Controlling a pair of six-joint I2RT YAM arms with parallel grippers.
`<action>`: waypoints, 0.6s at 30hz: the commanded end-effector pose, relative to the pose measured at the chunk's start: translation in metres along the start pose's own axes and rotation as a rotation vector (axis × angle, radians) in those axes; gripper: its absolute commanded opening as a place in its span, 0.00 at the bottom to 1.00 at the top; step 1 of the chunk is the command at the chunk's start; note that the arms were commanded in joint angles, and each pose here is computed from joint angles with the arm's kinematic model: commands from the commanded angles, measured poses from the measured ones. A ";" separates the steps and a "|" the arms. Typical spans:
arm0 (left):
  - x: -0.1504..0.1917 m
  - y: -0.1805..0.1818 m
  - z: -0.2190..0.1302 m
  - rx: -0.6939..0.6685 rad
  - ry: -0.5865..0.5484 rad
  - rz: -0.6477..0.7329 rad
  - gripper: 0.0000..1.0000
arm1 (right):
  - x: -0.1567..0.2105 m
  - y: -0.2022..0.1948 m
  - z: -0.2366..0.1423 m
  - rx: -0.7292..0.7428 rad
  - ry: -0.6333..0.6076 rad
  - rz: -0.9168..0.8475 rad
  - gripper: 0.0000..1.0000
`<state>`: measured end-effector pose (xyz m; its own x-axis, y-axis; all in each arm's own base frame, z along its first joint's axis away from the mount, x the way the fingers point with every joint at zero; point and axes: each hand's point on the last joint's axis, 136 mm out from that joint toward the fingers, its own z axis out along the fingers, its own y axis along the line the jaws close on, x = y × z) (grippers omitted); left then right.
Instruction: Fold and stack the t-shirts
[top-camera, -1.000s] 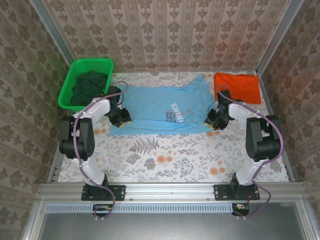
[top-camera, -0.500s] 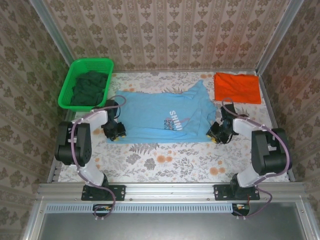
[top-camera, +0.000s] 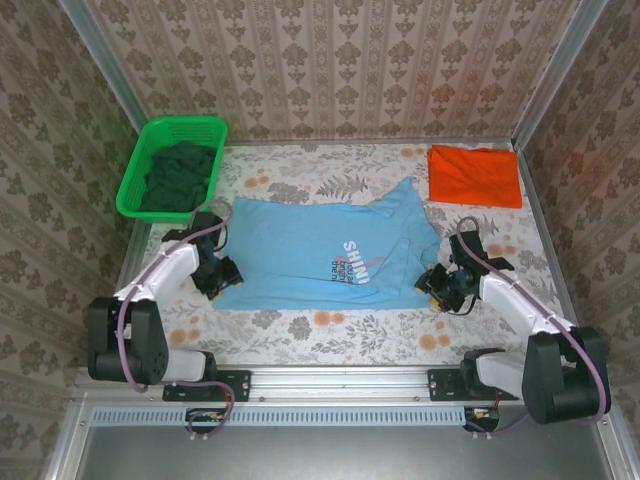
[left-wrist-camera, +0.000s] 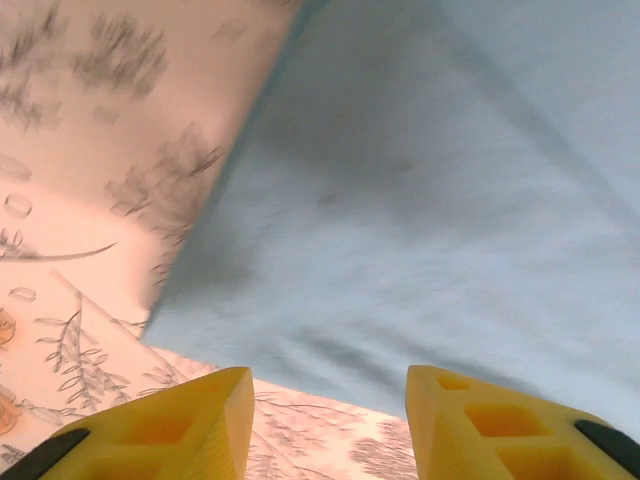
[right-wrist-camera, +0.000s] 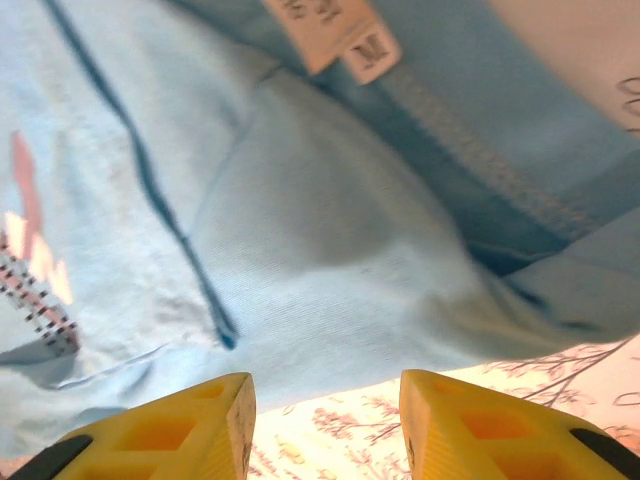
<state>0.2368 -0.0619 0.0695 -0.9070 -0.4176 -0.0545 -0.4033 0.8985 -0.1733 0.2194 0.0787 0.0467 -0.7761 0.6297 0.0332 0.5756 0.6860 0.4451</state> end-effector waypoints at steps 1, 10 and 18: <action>-0.016 -0.074 -0.038 0.213 -0.099 0.217 0.45 | 0.001 0.021 -0.003 -0.049 0.019 -0.007 0.43; 0.038 -0.182 -0.025 0.333 0.029 0.610 0.44 | 0.005 0.051 0.021 -0.026 0.079 -0.096 0.37; 0.053 -0.136 0.014 0.142 0.080 0.593 0.43 | 0.005 0.045 0.038 0.074 0.092 -0.132 0.34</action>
<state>0.2579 -0.2289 0.0859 -0.9776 0.1573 -0.1398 0.1965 0.9203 -0.3384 0.2447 0.1281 0.0316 -0.8615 0.4997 0.0907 0.4907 0.7729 0.4023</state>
